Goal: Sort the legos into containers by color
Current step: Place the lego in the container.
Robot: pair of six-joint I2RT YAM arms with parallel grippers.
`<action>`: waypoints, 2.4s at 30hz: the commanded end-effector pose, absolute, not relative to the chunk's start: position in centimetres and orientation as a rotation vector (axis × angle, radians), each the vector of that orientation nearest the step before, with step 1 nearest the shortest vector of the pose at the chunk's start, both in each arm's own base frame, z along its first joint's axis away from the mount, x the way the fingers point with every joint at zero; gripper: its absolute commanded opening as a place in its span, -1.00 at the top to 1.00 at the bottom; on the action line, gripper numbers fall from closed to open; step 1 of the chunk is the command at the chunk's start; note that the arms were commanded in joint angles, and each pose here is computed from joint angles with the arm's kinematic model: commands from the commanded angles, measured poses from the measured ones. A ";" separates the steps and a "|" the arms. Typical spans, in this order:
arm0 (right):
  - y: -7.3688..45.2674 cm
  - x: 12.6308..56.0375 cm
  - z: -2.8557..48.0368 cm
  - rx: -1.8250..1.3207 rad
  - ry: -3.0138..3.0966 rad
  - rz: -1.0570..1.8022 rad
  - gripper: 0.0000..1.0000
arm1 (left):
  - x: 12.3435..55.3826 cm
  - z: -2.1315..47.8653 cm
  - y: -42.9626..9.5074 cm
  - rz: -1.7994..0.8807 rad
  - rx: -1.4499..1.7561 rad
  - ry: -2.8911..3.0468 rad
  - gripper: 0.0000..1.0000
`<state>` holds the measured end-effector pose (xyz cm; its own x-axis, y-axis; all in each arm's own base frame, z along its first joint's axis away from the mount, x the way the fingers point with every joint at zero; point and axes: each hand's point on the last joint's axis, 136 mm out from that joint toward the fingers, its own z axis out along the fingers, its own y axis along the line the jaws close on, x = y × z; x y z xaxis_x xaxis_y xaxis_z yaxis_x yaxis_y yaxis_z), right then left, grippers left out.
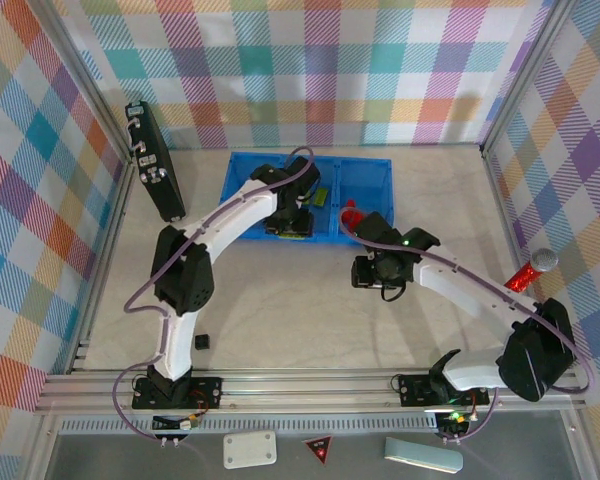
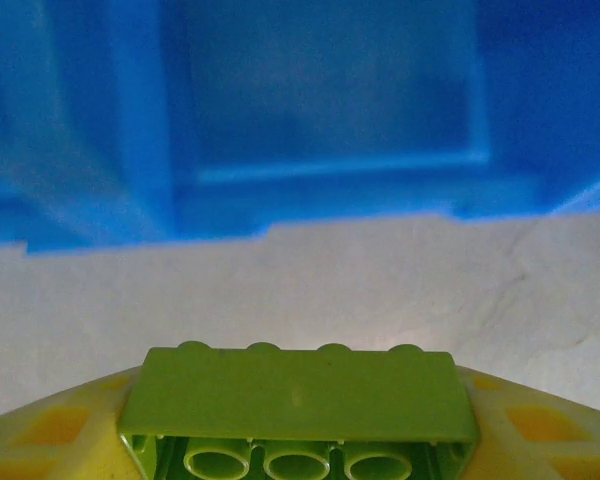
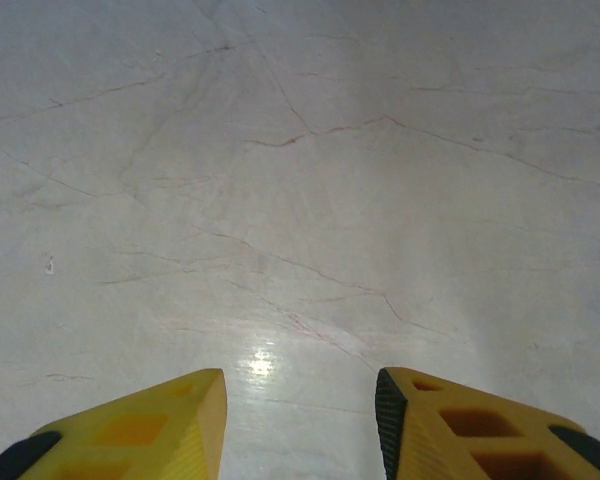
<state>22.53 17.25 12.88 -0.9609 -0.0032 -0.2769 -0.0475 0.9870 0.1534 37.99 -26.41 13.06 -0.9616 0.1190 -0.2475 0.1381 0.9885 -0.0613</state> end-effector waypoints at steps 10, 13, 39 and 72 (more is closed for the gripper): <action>15.0 20.9 13.6 0.032 2.841 0.168 0.09 | 45.0 13.7 -28.4 -0.124 0.176 2.796 -0.15; 14.7 20.7 13.6 0.040 2.840 0.163 0.09 | 46.1 13.3 -28.9 -0.166 0.154 2.776 -0.15; 13.9 20.0 13.3 0.073 2.847 0.141 0.09 | 50.5 6.7 -30.8 -0.170 0.124 2.684 -0.14; 14.7 20.9 13.8 0.068 2.821 0.172 0.07 | 49.8 8.7 -31.2 -0.236 0.119 2.675 -0.43</action>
